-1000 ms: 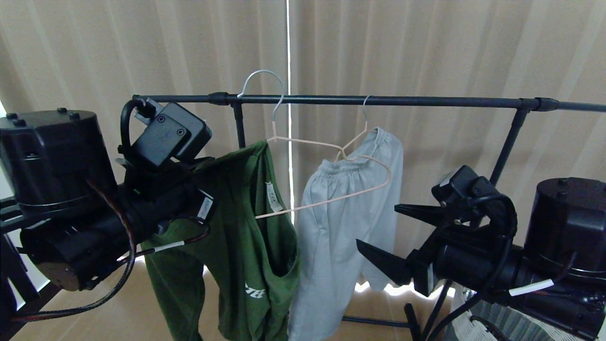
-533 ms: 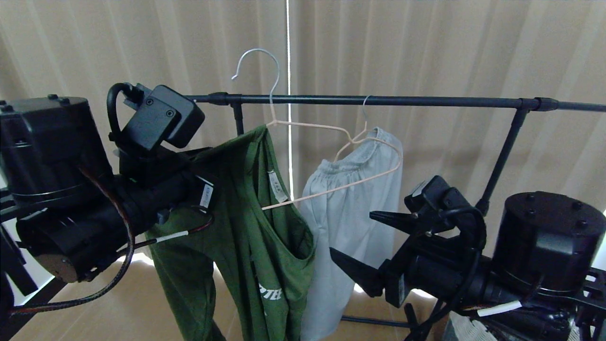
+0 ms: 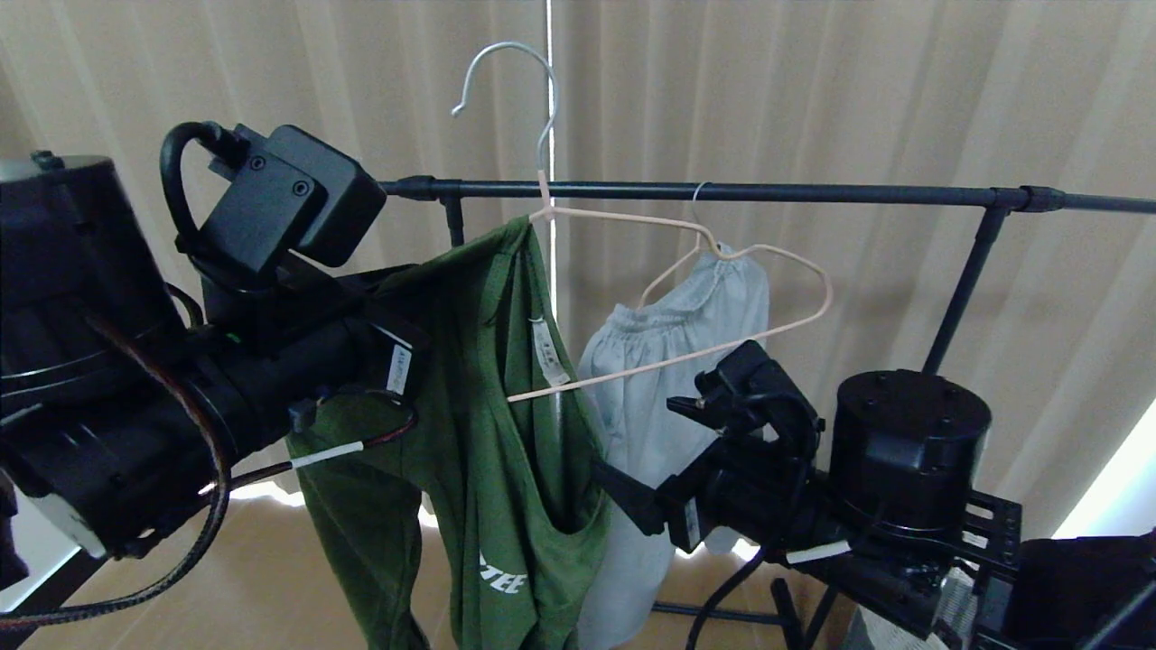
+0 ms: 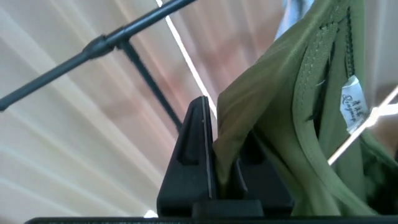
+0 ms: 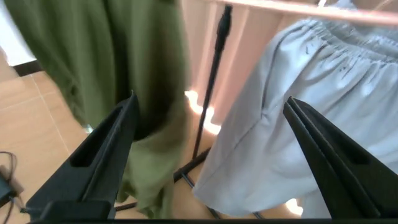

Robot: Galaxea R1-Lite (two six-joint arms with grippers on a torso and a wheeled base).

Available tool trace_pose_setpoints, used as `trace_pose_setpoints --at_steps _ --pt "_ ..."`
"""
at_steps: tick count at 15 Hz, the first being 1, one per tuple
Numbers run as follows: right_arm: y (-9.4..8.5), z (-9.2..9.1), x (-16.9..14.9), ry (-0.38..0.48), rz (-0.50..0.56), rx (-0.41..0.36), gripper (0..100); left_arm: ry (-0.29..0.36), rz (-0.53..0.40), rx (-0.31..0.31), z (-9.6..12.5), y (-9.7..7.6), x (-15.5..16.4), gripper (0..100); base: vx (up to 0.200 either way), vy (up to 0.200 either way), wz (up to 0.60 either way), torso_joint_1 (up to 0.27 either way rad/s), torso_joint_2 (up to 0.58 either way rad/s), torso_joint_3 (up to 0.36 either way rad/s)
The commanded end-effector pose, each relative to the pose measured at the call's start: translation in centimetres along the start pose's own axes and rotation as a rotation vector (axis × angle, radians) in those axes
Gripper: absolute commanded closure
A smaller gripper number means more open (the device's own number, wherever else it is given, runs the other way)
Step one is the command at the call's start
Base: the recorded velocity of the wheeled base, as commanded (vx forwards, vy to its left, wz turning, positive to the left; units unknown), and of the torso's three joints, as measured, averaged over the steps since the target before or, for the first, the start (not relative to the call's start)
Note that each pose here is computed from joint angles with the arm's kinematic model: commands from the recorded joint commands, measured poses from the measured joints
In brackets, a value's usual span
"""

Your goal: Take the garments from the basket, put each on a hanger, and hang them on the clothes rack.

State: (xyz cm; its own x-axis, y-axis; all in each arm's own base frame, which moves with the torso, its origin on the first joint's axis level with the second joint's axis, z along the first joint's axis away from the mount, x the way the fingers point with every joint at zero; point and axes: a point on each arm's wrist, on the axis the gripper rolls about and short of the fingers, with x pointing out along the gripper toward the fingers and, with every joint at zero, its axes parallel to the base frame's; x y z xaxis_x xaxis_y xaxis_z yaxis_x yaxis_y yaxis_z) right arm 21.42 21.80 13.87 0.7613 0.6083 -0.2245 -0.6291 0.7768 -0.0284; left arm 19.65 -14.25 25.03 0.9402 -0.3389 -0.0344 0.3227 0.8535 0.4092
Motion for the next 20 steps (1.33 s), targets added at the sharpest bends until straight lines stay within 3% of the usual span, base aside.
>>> trace_pose_setpoints --at_steps 1,8,11,16,20 --pt "-0.1 -1.2 1.6 0.041 -0.036 -0.004 0 -0.018 -0.003 -0.004 0.4 0.1 -0.4 100 0.000 0.000 0.00 0.000 0.00 0.000" --pt "-0.3 -2.8 1.0 0.108 -0.089 -0.019 0 -0.024 0.003 -0.028 0.6 0.2 -0.3 100 0.000 0.000 0.00 0.000 0.00 0.000" --pt "-2.2 -2.6 -0.5 0.103 -0.173 -0.005 0 -0.020 0.018 -0.025 0.5 0.6 -0.4 100 0.000 0.000 0.00 0.000 0.00 0.000" --pt "-7.2 -1.3 -4.4 0.075 -0.351 -0.019 0 -0.006 0.022 -0.014 -0.1 0.8 -0.8 100 0.000 0.000 0.00 0.000 0.00 0.000" --pt "-10.9 -0.1 -5.5 0.033 -0.490 -0.017 0 0.035 0.015 0.039 -1.5 0.7 -1.6 100 0.000 0.000 0.00 0.000 0.00 0.000"
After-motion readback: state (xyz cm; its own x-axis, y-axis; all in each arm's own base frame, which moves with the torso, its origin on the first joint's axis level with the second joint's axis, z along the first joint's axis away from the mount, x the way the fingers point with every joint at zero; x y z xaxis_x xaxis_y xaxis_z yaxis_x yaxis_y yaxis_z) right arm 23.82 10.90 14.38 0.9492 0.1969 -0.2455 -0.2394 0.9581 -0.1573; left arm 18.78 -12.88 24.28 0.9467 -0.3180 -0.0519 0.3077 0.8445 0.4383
